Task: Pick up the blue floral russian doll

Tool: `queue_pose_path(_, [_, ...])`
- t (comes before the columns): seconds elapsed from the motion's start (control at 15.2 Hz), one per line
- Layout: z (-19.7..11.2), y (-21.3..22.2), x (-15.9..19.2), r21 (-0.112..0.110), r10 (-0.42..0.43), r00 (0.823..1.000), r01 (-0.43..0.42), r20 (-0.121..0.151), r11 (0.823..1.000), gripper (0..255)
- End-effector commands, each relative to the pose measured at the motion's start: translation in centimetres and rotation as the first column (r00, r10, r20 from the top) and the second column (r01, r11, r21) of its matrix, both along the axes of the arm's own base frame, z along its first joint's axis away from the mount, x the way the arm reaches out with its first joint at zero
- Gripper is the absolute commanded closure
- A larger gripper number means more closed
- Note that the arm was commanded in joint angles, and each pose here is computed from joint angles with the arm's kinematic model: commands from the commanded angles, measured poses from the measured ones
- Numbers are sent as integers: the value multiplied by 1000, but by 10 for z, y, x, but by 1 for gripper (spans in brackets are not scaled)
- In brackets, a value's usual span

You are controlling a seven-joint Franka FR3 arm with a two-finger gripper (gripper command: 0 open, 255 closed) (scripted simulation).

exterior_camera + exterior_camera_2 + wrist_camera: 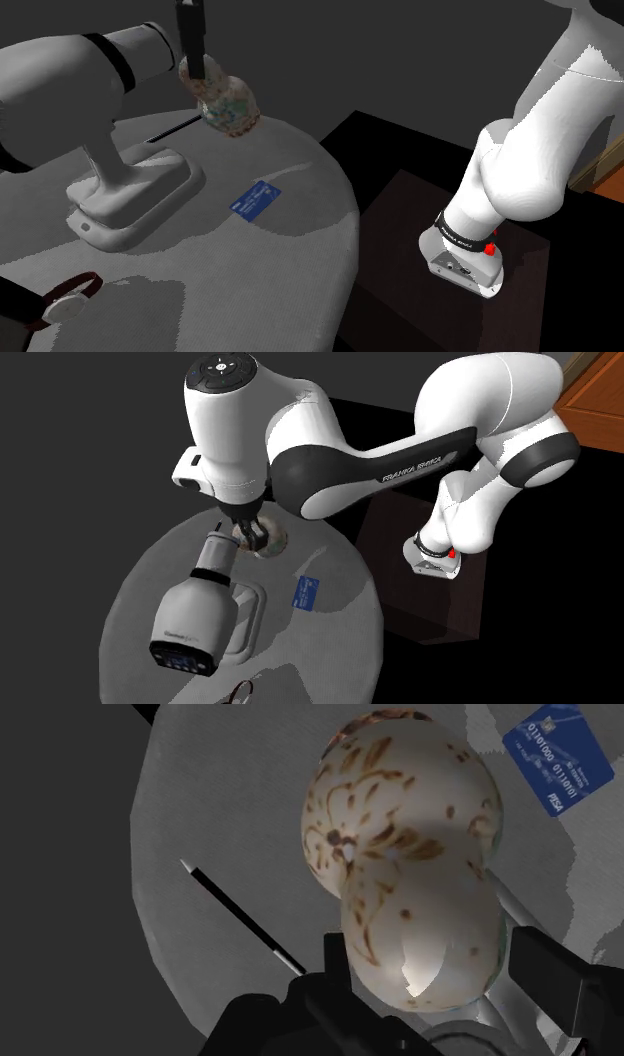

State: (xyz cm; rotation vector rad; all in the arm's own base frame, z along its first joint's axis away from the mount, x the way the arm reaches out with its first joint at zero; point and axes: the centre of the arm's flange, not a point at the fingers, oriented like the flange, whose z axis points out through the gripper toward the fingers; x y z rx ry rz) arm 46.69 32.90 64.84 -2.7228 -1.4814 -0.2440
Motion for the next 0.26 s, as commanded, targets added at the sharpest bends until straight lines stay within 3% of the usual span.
queue_pose_path(0.0, [12,1,-1,2,1,1000,-1,2,1000,255])
queue_pose_path(0.2, [18,1,-1,2,1,1000,-1,2,1000,255])
